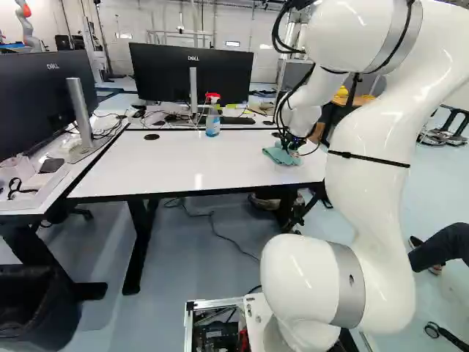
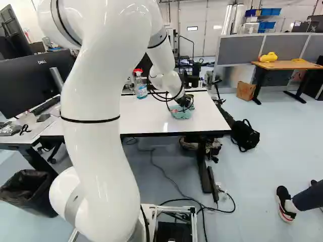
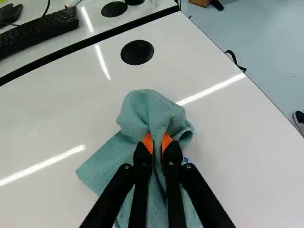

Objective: Clean the table with the green towel

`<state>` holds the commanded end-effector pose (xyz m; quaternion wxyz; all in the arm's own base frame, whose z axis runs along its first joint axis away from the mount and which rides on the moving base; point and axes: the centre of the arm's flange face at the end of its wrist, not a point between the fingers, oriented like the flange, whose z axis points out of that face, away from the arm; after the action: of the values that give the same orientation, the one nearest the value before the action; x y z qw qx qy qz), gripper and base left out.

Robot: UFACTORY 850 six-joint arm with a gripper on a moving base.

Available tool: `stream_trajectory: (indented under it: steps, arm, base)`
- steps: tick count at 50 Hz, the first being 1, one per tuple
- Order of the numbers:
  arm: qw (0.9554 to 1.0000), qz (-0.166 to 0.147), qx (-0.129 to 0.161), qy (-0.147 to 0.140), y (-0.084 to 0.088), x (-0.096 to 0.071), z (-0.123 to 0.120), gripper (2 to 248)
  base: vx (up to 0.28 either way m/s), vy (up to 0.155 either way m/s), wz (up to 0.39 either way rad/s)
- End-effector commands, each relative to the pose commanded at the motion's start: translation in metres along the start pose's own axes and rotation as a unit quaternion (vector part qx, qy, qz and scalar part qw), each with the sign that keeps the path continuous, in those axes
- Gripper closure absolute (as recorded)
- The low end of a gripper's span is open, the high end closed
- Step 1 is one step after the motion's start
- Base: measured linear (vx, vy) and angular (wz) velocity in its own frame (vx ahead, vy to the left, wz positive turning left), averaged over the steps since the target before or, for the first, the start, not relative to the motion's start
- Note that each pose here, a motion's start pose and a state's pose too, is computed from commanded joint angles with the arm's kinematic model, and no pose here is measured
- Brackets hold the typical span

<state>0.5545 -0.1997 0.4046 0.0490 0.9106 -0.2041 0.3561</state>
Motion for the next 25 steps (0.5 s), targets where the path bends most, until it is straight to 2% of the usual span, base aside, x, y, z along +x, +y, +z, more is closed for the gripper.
stream_trajectory:
  steps: [12,25]
  arm:
    - [0.9998,0.013,-0.012,0.000,0.021,0.001,-0.001,210]
    - [0.9997,0.019,-0.017,-0.005,0.030,-0.013,-0.016,210]
  base:
    - [0.000,0.000,0.000]
    - [0.000,0.000,0.000]
